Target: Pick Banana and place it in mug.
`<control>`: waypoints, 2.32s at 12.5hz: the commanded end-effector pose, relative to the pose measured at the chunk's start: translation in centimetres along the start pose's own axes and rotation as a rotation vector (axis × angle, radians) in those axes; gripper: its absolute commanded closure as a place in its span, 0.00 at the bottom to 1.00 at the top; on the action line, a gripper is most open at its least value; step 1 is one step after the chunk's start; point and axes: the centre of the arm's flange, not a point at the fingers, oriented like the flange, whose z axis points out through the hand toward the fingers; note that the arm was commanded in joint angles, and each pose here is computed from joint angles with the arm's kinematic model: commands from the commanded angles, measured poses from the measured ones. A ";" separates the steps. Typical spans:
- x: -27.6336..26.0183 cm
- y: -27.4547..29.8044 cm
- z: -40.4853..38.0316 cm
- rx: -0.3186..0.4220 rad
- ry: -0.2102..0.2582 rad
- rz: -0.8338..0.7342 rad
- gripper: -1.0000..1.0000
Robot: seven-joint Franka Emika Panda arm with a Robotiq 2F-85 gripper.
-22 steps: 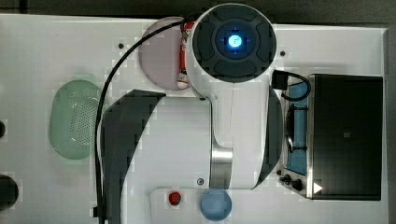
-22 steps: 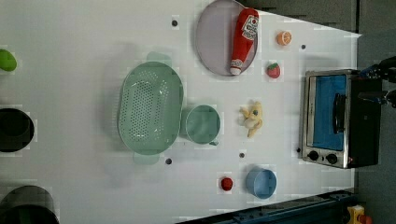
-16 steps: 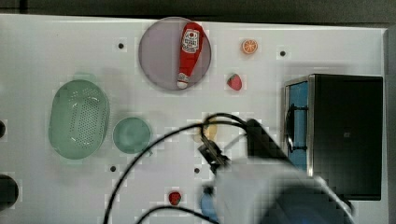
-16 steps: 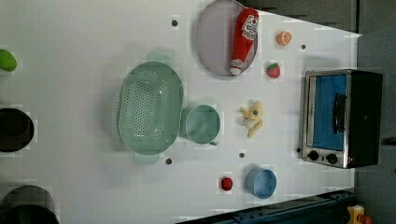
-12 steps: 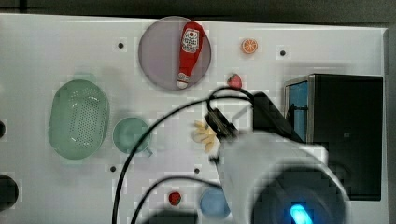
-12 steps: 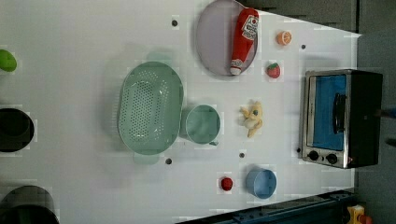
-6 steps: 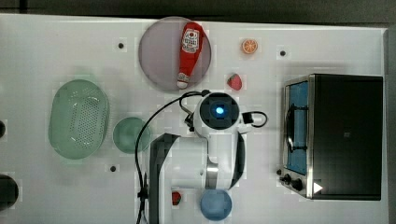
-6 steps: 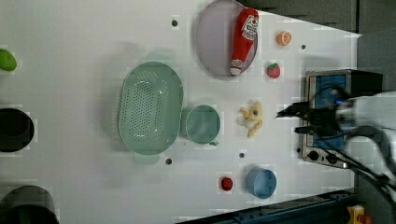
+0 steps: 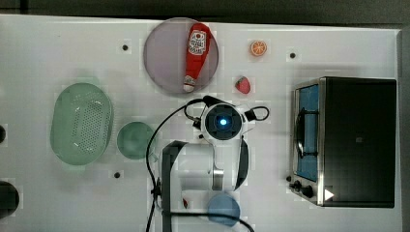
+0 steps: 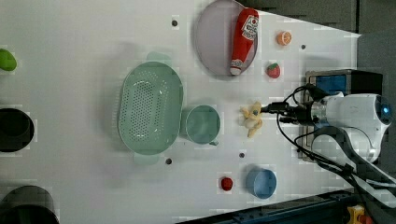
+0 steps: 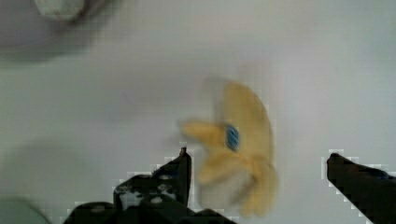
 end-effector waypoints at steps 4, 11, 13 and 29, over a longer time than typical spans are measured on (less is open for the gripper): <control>-1.2 -0.8 6.6 -0.001 -0.033 -0.058 0.00; -1.2 -0.8 7.7 0.009 -0.003 -0.056 0.65; -0.6 -0.9 5.5 0.023 0.035 -0.054 0.68; -12.8 -19.0 -23.1 0.020 -0.065 0.201 0.68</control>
